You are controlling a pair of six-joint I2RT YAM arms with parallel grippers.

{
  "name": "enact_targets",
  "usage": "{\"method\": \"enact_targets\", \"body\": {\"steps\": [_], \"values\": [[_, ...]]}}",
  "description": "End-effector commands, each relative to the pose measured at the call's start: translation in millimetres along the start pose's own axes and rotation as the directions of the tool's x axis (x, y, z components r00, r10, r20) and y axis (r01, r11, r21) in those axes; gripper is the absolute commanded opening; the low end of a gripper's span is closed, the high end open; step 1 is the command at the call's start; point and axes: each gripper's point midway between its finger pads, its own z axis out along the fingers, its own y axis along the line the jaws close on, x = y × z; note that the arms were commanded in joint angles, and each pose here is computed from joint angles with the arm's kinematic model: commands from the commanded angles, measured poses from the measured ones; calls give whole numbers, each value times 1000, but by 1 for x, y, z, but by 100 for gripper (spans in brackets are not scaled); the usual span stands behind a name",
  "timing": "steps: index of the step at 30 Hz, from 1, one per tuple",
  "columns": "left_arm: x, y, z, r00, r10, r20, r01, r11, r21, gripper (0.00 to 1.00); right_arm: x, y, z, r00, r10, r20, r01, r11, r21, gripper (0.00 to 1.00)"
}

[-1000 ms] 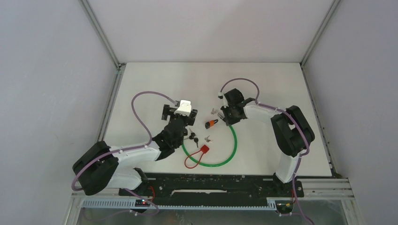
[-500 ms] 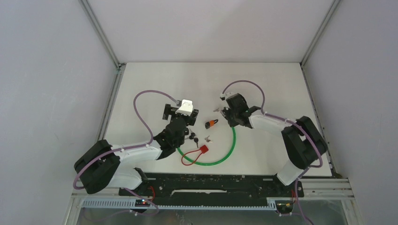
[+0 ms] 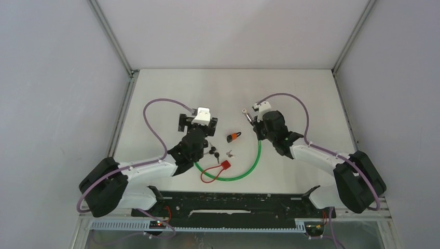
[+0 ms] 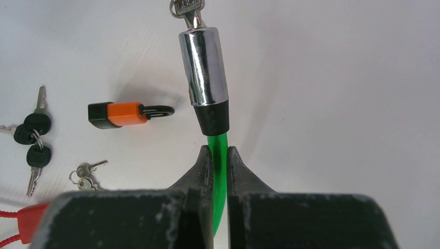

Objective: Lock with the key
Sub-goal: Pick up the lock from the center of the board.

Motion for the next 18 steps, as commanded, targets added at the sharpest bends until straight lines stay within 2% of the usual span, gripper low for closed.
{"method": "enact_targets", "body": {"steps": [1,5,9,13,18], "values": [[-33,0,-11,982,-173,77,167,983,70,100,-46,8,-12,976,4,218,0,1000,-19,0],[-51,-33,-35,963,-241,122,183,914,363,100,-53,3,-19,962,15,272,-18,1000,8,0],[-58,-54,-47,964,-234,128,142,857,495,100,-62,-6,-29,939,58,340,-72,997,28,0],[-50,-61,-44,976,-190,109,111,858,501,99,-69,-5,-39,914,71,400,-83,996,12,0],[-46,-42,-31,979,-181,91,134,916,379,97,-70,-10,-47,897,77,435,-100,995,31,0]]}}
